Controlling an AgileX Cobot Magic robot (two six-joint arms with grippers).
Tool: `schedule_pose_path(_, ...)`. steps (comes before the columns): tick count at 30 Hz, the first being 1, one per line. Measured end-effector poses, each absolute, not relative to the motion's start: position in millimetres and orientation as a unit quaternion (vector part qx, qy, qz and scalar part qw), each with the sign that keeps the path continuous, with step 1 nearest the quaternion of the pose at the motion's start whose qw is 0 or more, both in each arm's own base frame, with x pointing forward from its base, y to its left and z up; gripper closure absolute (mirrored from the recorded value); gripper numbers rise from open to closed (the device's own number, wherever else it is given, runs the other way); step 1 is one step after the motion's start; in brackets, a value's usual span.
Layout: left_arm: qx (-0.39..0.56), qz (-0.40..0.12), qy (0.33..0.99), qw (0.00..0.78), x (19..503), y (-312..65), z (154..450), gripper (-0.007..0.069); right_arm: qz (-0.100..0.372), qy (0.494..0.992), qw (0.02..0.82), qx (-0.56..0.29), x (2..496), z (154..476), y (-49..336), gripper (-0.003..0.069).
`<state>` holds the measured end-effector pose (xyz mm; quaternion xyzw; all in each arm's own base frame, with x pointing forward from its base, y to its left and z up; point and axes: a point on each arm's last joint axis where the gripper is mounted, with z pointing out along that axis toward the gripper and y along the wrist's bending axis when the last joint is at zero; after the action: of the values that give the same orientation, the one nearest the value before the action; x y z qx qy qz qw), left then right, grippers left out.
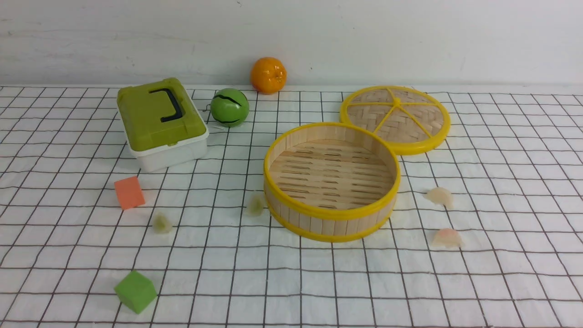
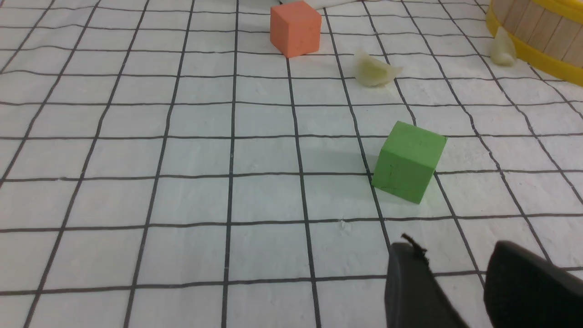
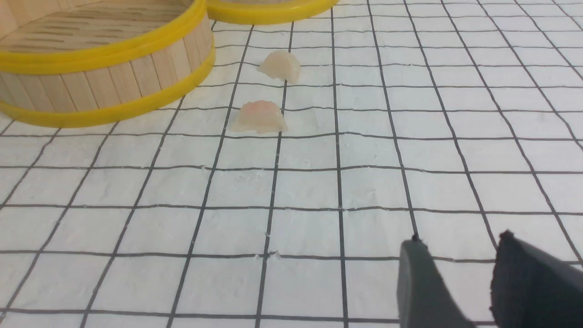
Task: Put the dumplings into the steamer on the table with the white tablecloth.
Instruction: 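Reach for and grasp a dumpling on the table with the left gripper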
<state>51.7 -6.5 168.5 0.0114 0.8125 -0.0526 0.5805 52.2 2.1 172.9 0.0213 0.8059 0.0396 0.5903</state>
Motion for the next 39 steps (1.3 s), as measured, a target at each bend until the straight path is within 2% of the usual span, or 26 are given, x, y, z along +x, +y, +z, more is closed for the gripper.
schedule_pose_path(28,0.011,-0.051,0.802,0.594,53,-6,171,0.0386,0.040,0.806,0.590,0.021,52,173,2,0.0419)
schedule_pose_path(35,0.006,-0.053,0.751,0.658,56,-5,186,0.0386,0.030,0.805,0.593,0.015,52,173,1,0.0419)
schedule_pose_path(39,0.001,-0.054,0.707,0.705,57,-5,198,0.0386,0.027,0.786,0.617,0.011,54,177,1,0.0419)
